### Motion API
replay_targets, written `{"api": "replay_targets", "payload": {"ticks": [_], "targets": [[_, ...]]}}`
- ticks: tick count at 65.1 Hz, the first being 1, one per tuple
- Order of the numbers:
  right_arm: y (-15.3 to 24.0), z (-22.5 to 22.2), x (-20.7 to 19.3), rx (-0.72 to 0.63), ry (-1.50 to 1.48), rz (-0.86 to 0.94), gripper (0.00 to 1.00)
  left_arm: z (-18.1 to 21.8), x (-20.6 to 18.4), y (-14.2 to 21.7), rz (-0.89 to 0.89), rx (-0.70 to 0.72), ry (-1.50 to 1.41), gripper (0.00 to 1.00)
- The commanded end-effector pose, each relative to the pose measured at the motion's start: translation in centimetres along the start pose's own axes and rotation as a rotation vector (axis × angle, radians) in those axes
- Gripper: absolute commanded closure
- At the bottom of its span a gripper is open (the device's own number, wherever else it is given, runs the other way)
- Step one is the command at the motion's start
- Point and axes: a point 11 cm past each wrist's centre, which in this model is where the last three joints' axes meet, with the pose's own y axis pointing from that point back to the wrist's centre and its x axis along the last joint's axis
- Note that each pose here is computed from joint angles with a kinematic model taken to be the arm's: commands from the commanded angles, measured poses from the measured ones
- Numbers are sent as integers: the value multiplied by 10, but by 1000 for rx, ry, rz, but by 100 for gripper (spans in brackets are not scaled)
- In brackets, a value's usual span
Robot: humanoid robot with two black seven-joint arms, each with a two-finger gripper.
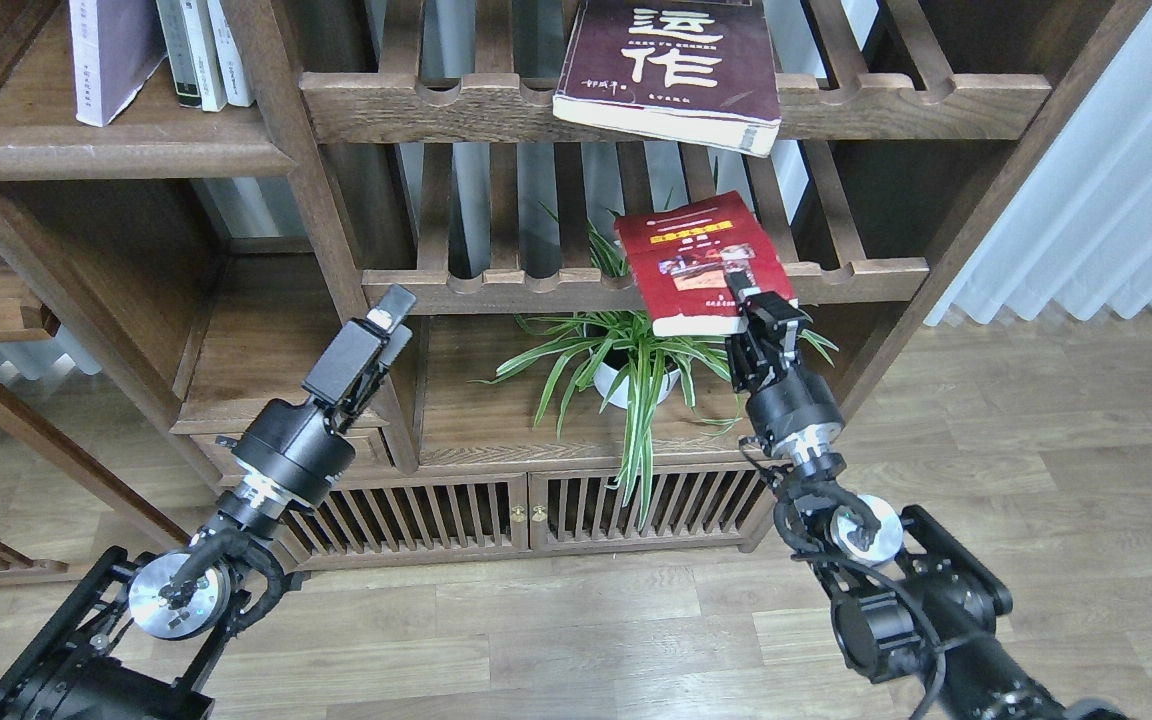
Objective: Organize books on shelf
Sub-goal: 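Tip the red book outward off the shelf with the right gripper, then catch and hold the red book between both grippers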
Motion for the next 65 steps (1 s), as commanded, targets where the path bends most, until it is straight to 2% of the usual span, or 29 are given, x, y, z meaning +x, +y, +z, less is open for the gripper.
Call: {"api": "replay_targets", "payload": {"ticks": [1,20,45,65], "targets": [[6,10,-3,-21,-17,-16,96,2,7,15,33,42,30,3],[17,46,-16,-106,-61,-66,96,1,25,47,120,85,34,3],[30,91,-1,-245,-70,-13,97,-16,23,44,103,61,101,2],[37,110,-6,-289,-97,-27,97,-31,28,47,116,30,155,3]]}}
